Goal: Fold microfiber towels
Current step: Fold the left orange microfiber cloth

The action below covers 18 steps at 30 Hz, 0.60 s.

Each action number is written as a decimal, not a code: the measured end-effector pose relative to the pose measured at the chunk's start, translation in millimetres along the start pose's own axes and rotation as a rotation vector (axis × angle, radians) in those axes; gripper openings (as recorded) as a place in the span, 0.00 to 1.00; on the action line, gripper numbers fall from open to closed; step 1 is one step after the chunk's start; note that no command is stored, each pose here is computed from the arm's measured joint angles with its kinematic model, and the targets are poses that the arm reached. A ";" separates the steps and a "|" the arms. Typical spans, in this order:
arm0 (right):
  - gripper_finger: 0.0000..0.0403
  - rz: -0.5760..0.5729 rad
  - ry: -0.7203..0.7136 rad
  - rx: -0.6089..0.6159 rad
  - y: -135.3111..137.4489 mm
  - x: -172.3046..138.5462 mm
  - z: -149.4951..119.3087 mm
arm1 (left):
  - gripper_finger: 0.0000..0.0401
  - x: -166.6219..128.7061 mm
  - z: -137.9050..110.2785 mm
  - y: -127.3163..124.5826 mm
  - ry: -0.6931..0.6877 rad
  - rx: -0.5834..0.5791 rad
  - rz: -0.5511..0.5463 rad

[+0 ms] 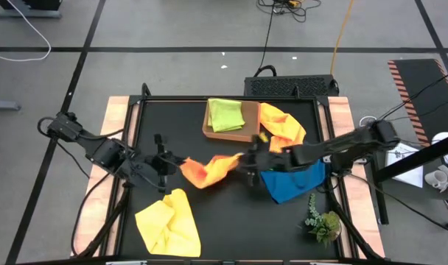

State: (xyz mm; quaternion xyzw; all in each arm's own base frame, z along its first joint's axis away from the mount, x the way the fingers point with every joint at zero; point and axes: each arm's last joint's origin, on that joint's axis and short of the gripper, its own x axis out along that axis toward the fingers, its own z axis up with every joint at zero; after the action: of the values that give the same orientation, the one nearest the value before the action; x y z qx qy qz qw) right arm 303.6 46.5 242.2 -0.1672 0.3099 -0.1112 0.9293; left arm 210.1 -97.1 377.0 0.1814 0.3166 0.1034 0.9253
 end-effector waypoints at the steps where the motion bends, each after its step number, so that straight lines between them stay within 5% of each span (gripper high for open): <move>1: 0.00 -0.060 -0.011 -0.009 -1.1 -12.2 3.0 | 0.01 -1.3 -0.2 -0.4 -0.005 0.005 0.035; 5: 0.00 -0.243 -0.066 -0.034 2.1 -50.1 4.5 | 0.00 0.0 -7.8 -8.0 -0.009 -0.002 0.131; 10: 0.00 -0.209 -0.074 -0.053 22.9 -58.2 -24.8 | 0.00 24.3 -40.7 -34.8 0.014 -0.032 0.179; 13: 0.00 -0.131 -0.033 -0.019 40.2 -47.4 -55.8 | 0.00 47.0 -67.1 -55.1 -0.007 -0.045 0.162; 18: 0.02 0.175 -0.013 0.076 65.1 -24.0 -102.3 | 0.00 80.2 -107.7 -83.7 -0.110 -0.077 0.017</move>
State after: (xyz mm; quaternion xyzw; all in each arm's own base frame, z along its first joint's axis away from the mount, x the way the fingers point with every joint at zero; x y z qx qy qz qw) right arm 228.8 89.1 153.5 -0.1050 0.3127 -0.0402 0.9432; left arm 211.7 -119.9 220.4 0.1541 0.2597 0.1134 0.9466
